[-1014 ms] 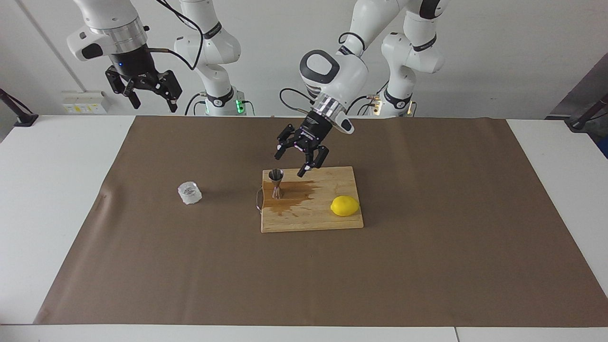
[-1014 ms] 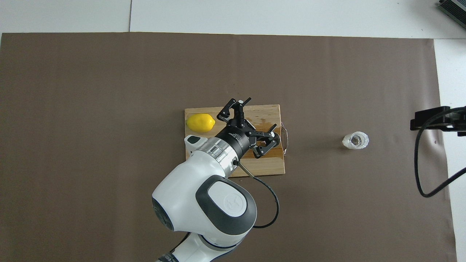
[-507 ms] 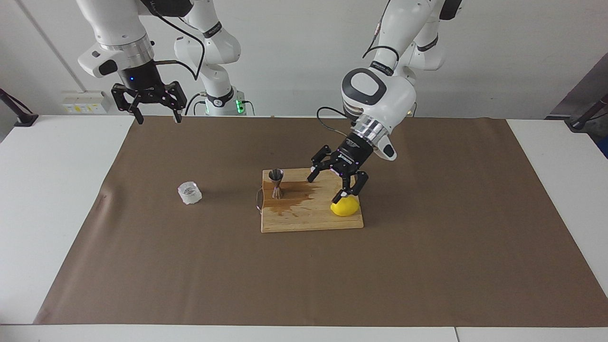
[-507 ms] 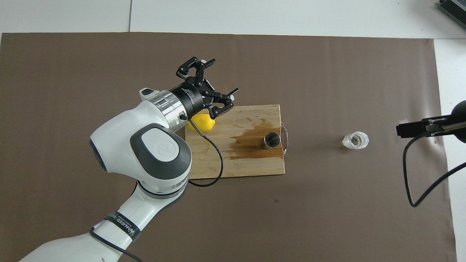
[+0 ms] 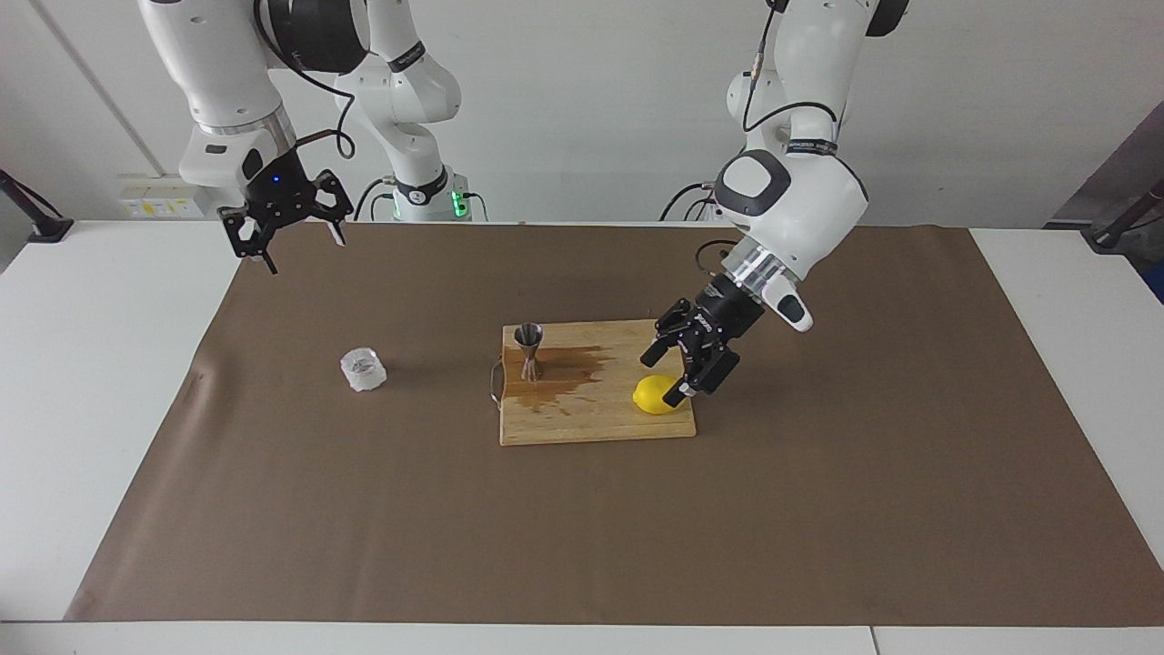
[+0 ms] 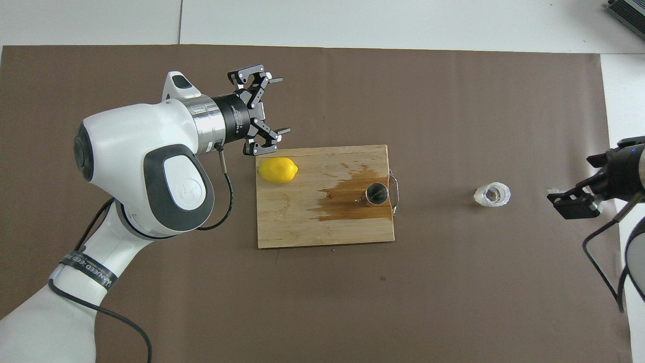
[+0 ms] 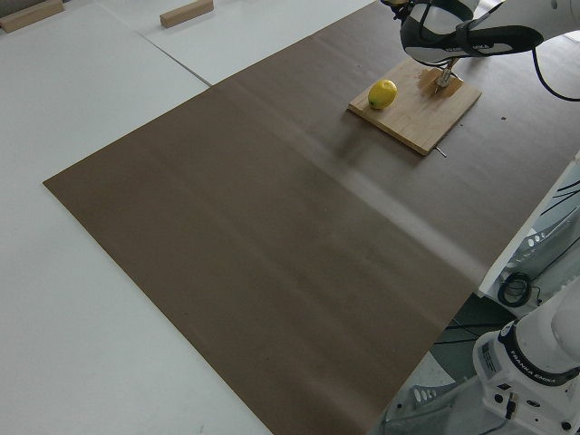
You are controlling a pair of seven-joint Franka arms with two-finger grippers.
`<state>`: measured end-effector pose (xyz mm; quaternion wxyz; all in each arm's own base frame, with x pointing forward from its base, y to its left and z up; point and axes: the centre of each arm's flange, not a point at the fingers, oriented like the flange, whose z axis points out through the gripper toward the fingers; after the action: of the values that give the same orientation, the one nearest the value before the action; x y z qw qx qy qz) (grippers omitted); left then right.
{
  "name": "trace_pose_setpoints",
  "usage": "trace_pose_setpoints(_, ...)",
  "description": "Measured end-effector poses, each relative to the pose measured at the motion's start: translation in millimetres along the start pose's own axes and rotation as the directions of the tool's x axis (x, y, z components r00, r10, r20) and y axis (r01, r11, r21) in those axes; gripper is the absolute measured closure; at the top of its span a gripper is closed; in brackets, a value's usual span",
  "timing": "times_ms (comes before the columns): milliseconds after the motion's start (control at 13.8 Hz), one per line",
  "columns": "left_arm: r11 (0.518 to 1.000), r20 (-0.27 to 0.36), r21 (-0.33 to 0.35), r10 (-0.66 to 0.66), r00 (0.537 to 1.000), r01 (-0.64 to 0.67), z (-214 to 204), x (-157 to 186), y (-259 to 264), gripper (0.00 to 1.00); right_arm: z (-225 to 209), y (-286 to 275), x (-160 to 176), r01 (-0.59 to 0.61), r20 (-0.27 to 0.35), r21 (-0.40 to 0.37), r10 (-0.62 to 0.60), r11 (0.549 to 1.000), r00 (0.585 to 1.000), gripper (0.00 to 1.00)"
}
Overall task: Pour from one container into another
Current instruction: 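Raise the left gripper away while the right gripper reaches the glass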
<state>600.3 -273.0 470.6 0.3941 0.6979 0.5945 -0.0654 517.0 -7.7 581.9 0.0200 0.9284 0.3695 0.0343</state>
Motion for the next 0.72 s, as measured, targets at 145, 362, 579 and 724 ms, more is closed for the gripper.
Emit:
trace_pose_setpoints(145, 0.988, -0.082, 0.088, 0.131, 0.988, -0.124, -6, 18, 3, 0.0, 13, -1, -1, 0.136, 0.004, 0.006, -0.136, 0.991, 0.991, 0.0)
trace_pose_setpoints(362, 0.926, -0.195, 0.255, 0.33, 0.924, -0.278, -21, 45, 5, 0.0, 34, 3, -8, 0.284, -0.015, 0.04, -0.284, 0.958, 0.959, 0.0)
trace_pose_setpoints(579, 0.826, -0.273, 0.403, 0.52, 0.809, -0.394, -33, 65, 5, 0.0, 64, 16, -17, 0.421, -0.071, 0.092, -0.416, 0.902, 0.907, 0.0)
trace_pose_setpoints(724, 0.709, -0.249, 0.5, 0.668, 0.701, -0.498, -43, 84, 8, 0.0, 85, 24, -17, 0.499, -0.082, 0.112, -0.492, 0.859, 0.866, 0.0)
